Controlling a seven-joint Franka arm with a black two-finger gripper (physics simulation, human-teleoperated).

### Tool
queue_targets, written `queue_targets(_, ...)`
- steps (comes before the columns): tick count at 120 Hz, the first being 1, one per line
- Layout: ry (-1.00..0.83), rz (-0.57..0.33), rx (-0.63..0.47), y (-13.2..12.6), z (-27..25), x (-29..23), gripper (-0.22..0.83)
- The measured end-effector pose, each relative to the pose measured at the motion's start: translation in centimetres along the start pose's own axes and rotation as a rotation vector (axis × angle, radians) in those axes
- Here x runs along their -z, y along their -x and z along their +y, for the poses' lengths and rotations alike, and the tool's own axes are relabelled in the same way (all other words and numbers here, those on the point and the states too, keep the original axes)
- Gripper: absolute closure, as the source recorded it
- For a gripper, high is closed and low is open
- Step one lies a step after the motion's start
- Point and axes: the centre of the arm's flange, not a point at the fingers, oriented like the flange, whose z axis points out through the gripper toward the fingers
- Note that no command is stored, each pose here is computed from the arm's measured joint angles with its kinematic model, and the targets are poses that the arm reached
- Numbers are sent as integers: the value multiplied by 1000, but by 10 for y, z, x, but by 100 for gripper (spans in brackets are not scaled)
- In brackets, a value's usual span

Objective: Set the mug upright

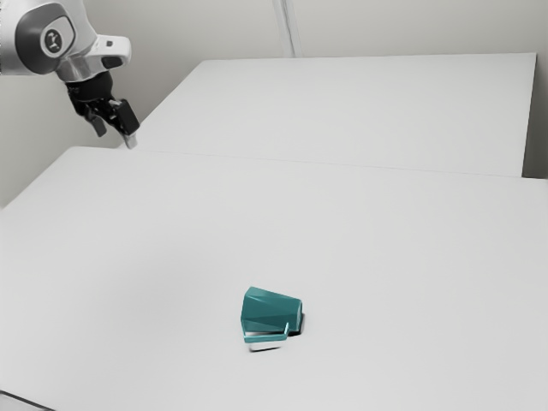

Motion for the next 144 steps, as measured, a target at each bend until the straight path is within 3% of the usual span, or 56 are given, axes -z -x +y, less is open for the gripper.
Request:
queue_targets(44,71,-44,158,1,22,-31,0)
queue_targets(75,354,-131,303,28,54,-109,0)
queue_targets(111,639,-293,517,61,71,-224,0)
queue_targets(144,731,-332,505,63,110,-271,0)
